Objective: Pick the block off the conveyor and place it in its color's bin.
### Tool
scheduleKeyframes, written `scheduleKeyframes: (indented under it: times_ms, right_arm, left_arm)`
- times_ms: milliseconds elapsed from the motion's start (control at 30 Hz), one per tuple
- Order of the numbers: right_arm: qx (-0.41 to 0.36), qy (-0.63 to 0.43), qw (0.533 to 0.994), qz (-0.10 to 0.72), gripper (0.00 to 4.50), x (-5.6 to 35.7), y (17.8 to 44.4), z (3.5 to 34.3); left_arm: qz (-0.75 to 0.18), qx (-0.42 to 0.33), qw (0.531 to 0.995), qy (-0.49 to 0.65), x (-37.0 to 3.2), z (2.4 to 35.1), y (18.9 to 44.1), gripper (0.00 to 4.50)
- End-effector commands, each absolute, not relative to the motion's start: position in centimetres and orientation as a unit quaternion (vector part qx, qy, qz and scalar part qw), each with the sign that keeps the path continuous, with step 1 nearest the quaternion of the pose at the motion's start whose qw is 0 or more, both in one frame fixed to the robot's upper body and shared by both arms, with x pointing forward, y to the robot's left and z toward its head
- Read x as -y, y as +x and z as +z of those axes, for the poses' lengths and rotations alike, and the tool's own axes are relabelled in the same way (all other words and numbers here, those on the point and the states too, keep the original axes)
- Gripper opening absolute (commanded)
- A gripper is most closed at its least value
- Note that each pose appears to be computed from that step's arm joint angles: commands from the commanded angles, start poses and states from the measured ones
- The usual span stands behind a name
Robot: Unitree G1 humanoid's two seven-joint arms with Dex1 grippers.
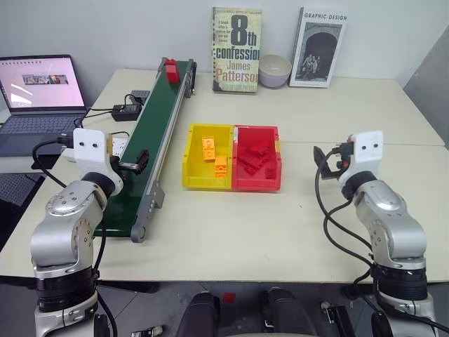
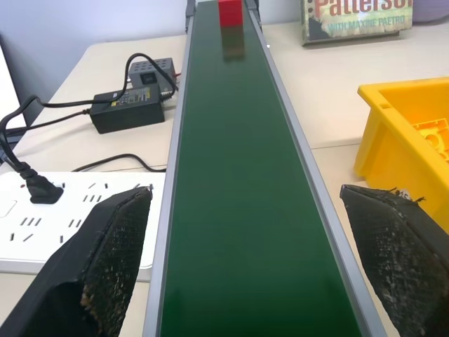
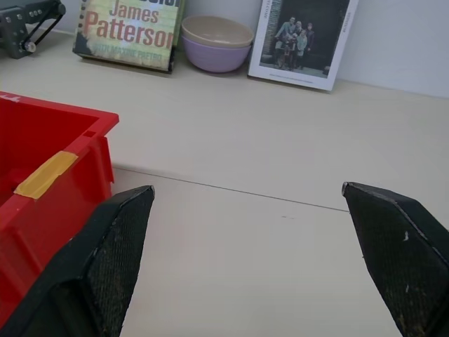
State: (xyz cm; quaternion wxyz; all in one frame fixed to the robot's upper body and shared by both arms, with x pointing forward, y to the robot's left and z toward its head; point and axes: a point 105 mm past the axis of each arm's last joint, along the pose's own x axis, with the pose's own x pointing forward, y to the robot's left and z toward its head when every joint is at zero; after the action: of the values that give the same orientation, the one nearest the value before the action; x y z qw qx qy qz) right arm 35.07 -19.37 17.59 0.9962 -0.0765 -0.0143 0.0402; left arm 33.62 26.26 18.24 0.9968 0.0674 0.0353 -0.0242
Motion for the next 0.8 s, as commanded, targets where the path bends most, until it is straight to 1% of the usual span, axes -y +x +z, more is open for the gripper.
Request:
scheduleKeyframes:
  times_ms: [33,333,700,800]
  right_arm:
    - [0.051,-0.081,0.995,0.029,4.50,19.91,34.60,19.38]
    - [0.055,-0.079,0.995,0.024,4.50,20.20,34.40,19.62]
    - [0.056,-0.072,0.995,0.033,4.50,19.68,34.57,19.76]
    - [0.056,-0.072,0.995,0.047,4.50,19.26,34.75,19.92]
  left_arm:
    - [-0.039,-0.017,0.996,0.074,-25.63,19.26,33.59,4.49]
    - [-0.036,-0.017,0.996,0.075,-25.69,18.96,33.34,4.49]
    - [-0.026,-0.018,0.996,0.078,-25.91,18.75,33.15,4.49]
    - [-0.026,-0.020,0.997,0.076,-25.96,18.68,33.22,4.49]
